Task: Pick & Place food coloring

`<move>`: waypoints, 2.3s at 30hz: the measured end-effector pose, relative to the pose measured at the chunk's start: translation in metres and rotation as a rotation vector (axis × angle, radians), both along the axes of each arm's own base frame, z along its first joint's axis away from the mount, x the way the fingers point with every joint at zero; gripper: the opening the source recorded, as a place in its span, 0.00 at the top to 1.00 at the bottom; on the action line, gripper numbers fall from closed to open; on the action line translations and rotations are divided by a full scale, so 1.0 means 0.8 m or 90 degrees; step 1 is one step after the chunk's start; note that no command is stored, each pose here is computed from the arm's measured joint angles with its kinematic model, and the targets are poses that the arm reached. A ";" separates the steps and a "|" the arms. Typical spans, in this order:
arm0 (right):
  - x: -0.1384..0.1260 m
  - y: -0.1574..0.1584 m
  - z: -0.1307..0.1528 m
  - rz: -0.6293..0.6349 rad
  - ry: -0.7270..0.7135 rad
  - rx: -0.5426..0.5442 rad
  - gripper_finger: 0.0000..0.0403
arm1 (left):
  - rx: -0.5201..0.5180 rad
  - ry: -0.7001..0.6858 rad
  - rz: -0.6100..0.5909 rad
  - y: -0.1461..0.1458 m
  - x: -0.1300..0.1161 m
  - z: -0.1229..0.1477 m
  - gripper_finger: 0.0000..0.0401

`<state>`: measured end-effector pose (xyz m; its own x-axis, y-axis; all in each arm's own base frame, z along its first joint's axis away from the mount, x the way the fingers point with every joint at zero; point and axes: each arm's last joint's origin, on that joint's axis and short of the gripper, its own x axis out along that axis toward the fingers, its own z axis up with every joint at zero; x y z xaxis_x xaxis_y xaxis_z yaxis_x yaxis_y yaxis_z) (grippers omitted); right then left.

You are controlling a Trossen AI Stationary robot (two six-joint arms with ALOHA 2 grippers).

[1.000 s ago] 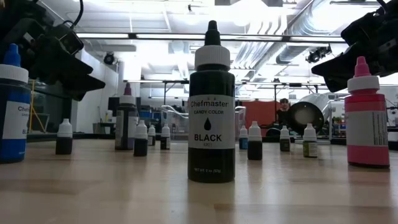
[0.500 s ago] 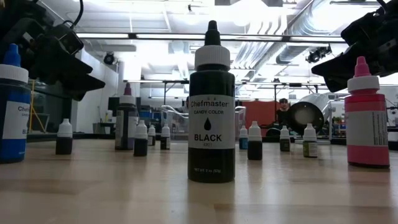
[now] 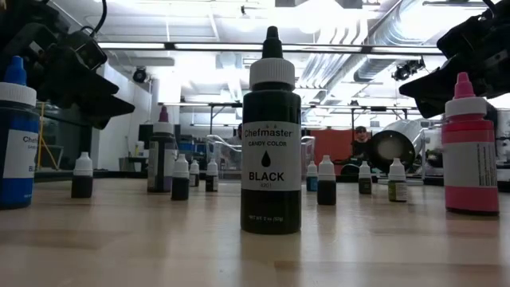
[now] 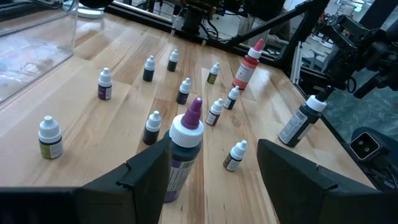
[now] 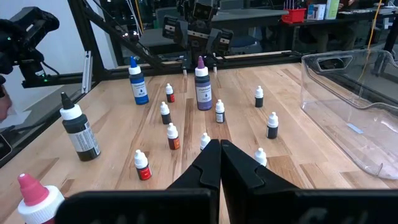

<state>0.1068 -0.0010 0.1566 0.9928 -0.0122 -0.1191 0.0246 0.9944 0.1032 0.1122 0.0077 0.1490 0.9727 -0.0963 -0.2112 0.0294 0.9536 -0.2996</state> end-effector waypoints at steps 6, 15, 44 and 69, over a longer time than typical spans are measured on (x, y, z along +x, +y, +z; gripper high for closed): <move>0.000 0.000 0.000 0.000 0.000 0.000 1.00 | 0.000 0.000 0.000 0.000 0.000 0.000 0.42; 0.000 0.000 0.000 -0.001 0.000 0.000 1.00 | 0.000 0.000 0.000 0.000 0.000 0.000 0.42; -0.008 -0.004 0.075 -0.074 -0.083 -0.100 1.00 | 0.001 0.000 0.003 0.000 0.000 0.000 0.42; 0.041 -0.009 0.228 -0.101 0.374 -0.156 1.00 | 0.000 0.000 0.002 0.000 0.000 0.000 0.42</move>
<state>0.1394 -0.0081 0.3388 0.7473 -0.2490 -0.6160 0.1564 0.9670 -0.2011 0.1122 0.0078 0.1489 0.9729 -0.0931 -0.2117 0.0262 0.9539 -0.2990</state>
